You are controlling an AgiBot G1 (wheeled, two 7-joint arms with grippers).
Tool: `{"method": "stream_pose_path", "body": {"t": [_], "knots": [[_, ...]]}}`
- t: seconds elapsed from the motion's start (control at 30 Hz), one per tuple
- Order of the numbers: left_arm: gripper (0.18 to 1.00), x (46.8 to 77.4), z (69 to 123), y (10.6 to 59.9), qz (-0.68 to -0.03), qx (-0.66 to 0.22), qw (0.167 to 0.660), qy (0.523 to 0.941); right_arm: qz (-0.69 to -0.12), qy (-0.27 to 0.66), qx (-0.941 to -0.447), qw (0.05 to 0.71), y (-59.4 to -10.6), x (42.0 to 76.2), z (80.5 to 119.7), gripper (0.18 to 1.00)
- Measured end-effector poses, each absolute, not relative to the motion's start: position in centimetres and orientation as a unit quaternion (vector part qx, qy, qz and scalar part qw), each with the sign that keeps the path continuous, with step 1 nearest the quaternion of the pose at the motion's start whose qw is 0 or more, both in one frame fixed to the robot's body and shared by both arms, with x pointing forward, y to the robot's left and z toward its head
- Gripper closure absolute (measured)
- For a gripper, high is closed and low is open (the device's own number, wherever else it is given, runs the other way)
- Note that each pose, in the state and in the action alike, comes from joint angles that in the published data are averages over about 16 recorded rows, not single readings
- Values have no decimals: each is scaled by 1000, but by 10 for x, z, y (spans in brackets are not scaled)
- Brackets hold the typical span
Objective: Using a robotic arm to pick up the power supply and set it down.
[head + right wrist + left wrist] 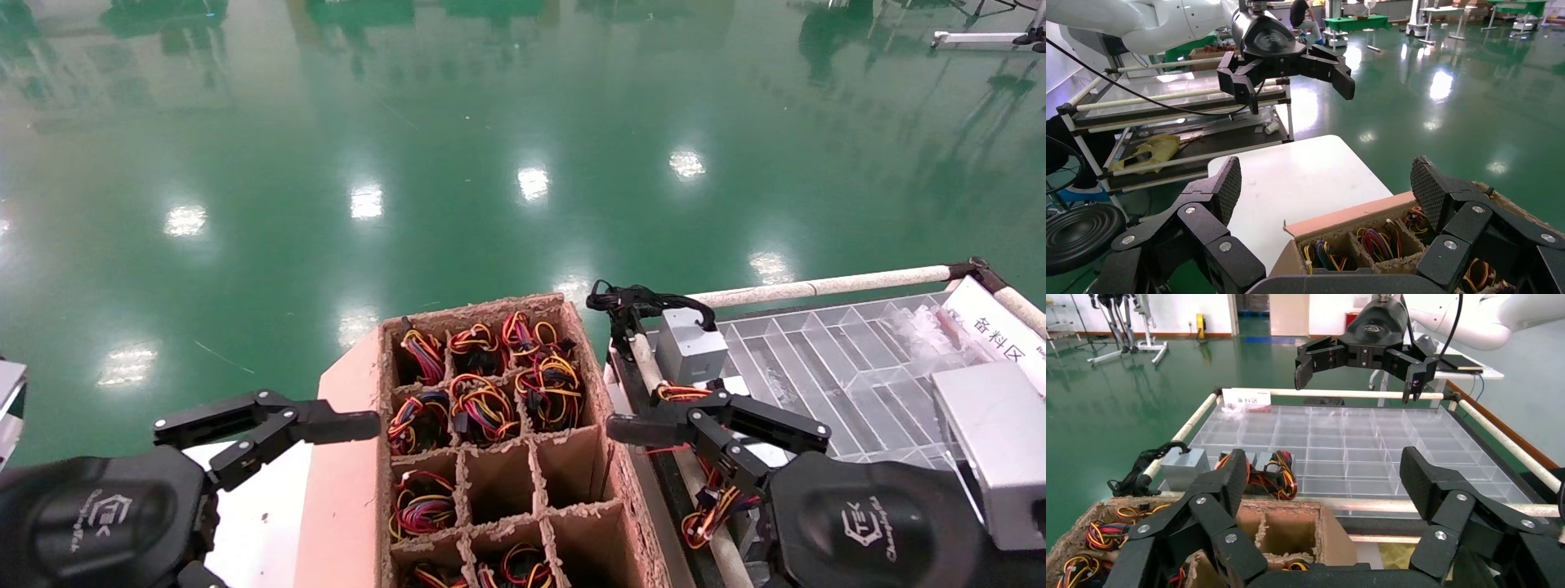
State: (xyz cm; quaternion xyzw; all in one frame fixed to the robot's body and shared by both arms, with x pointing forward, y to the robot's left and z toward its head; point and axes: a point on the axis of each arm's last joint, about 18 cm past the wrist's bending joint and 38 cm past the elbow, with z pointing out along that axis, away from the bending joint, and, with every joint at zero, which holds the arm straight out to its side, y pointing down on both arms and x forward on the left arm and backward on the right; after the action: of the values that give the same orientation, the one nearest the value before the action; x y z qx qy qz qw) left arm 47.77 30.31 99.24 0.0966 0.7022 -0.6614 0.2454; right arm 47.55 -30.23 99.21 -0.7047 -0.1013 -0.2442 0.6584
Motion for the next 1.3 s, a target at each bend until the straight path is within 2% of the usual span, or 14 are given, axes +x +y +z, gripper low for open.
{"method": "stream_pose_path", "body": {"t": [0.33,0.87,1.1,1.3], "knots": [[375,478,992,303,-661,97,245,702,-244,-101,-705,658,-302,476,992,178],[737,478,992,303,-661,97,245,702,-244,-101,-705,658,-302,476,992,178],[866,478,992,303,-661,97,245,702,-244,-101,-705,658,-302,476,992,178],[934,478,992,303,-661,97,245,702,-245,-100,-705,658,-303,476,992,178]]}}
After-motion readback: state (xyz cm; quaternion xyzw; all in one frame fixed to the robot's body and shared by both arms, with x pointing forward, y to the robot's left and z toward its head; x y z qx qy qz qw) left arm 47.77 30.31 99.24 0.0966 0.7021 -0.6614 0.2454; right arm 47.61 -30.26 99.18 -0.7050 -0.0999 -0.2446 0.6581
